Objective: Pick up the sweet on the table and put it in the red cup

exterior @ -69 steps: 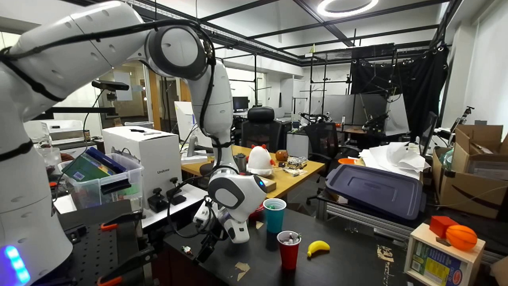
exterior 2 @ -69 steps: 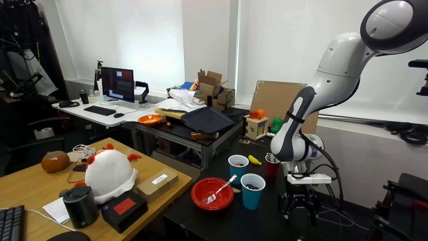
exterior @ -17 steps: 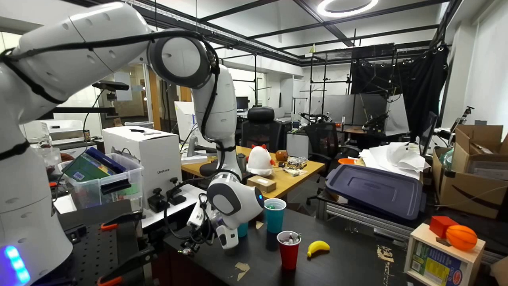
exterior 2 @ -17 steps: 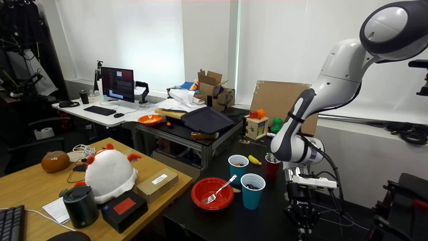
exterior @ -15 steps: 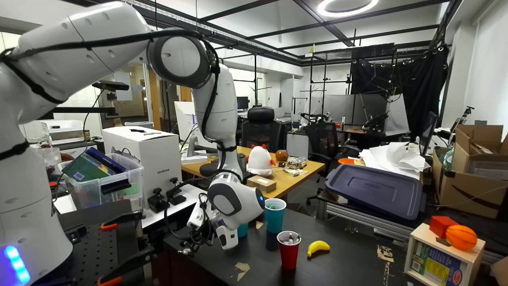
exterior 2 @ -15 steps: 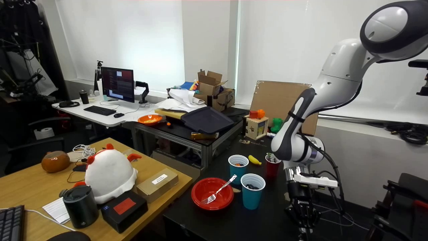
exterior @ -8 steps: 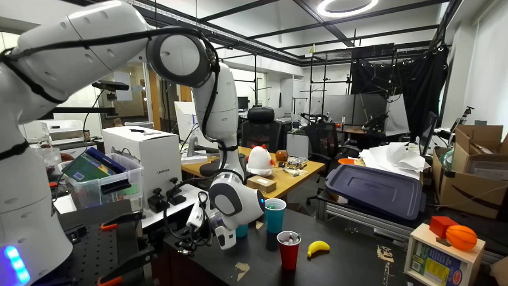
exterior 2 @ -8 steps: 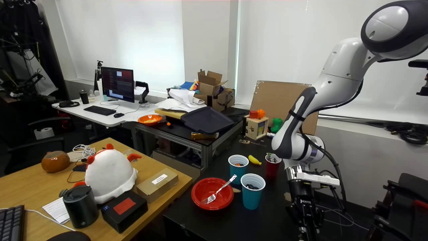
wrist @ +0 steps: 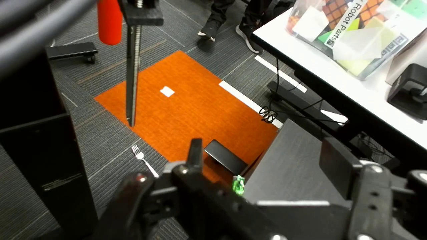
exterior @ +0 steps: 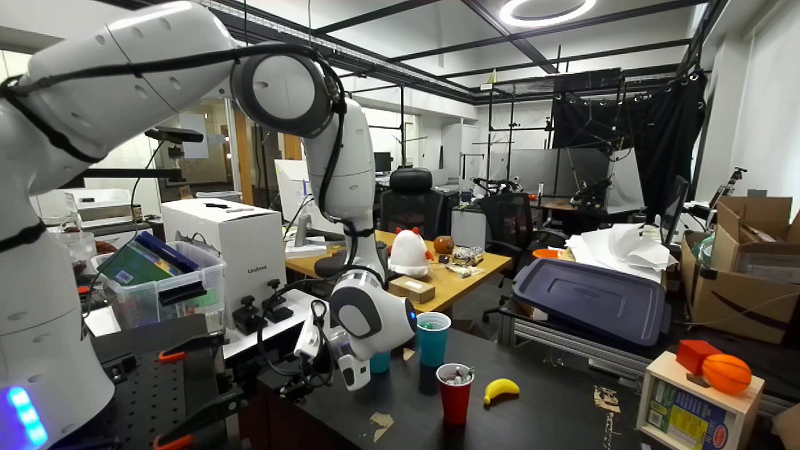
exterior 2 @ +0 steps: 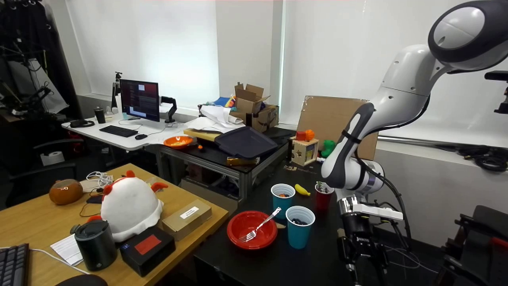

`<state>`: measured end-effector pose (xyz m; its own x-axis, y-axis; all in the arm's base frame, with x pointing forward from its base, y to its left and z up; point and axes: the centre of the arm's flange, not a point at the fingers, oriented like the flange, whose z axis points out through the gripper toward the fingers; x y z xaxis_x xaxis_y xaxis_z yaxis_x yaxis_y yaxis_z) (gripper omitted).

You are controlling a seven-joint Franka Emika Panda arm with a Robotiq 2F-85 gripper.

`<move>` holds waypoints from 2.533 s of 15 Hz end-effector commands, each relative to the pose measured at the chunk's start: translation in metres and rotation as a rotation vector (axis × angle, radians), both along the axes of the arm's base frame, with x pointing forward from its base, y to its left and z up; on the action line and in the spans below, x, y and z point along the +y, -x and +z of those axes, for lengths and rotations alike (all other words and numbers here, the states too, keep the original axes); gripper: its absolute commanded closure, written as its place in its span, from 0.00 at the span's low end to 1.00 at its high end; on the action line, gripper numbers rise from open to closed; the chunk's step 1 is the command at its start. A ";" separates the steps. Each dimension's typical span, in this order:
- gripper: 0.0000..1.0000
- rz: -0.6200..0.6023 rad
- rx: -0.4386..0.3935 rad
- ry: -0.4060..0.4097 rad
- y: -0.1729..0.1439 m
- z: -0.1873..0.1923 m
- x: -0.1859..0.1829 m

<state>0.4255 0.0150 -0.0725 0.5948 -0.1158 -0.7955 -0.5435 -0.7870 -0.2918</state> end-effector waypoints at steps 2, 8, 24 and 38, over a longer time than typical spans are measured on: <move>0.00 0.024 -0.017 -0.026 -0.007 0.005 0.001; 0.00 0.031 -0.058 -0.021 -0.022 0.001 -0.004; 0.00 0.044 -0.053 -0.009 -0.016 -0.019 -0.002; 0.00 0.084 -0.119 -0.015 -0.021 -0.035 -0.012</move>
